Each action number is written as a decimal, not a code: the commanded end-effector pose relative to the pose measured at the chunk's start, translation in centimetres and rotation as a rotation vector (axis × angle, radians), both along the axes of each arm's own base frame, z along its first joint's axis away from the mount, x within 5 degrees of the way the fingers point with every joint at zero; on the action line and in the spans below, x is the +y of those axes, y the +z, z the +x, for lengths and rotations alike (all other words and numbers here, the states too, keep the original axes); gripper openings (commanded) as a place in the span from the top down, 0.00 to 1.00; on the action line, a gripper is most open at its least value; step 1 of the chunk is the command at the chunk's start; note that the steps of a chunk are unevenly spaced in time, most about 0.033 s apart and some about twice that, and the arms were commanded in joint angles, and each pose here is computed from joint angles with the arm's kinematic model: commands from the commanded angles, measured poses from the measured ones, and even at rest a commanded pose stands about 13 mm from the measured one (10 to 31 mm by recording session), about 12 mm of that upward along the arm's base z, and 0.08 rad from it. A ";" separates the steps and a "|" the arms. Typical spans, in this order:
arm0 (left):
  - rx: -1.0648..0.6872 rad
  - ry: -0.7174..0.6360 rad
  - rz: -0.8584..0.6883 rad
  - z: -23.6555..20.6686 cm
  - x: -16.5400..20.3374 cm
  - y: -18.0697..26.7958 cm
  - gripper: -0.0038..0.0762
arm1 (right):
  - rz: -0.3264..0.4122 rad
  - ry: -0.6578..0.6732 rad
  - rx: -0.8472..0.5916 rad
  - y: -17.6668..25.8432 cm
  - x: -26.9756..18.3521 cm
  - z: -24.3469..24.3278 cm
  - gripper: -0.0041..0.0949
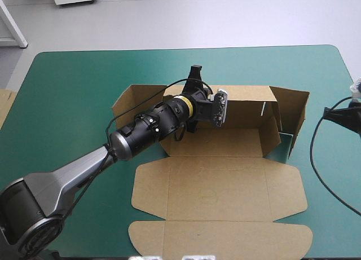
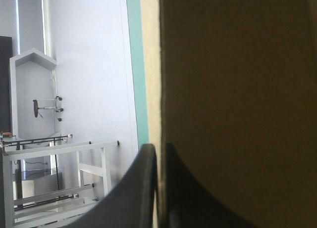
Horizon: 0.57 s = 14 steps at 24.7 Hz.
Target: Fold the box
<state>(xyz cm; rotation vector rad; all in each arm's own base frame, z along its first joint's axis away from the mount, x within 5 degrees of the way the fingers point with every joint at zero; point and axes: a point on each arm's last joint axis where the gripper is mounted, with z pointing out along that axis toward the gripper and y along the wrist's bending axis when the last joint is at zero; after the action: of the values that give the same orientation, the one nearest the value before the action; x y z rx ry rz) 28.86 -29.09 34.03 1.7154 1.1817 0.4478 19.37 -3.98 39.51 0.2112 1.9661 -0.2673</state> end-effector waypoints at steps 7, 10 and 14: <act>-0.051 -0.019 -0.126 -0.9 0.3 2.1 0.96 | 0.082 0.026 0.004 1.2 -1.1 3.6 0.60; -0.032 -0.003 -0.134 -0.8 0.3 2.0 0.96 | 0.150 0.037 0.079 1.0 -2.0 6.0 0.60; -0.034 -0.006 -0.142 -0.8 0.3 2.1 0.96 | 0.290 0.070 0.041 2.4 -4.8 7.5 0.67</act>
<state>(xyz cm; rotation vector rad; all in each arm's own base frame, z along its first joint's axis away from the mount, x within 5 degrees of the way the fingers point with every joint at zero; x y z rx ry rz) 28.78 -29.13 33.58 1.6691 1.1885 0.4192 26.66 -7.72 39.24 0.3261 2.1604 -0.0026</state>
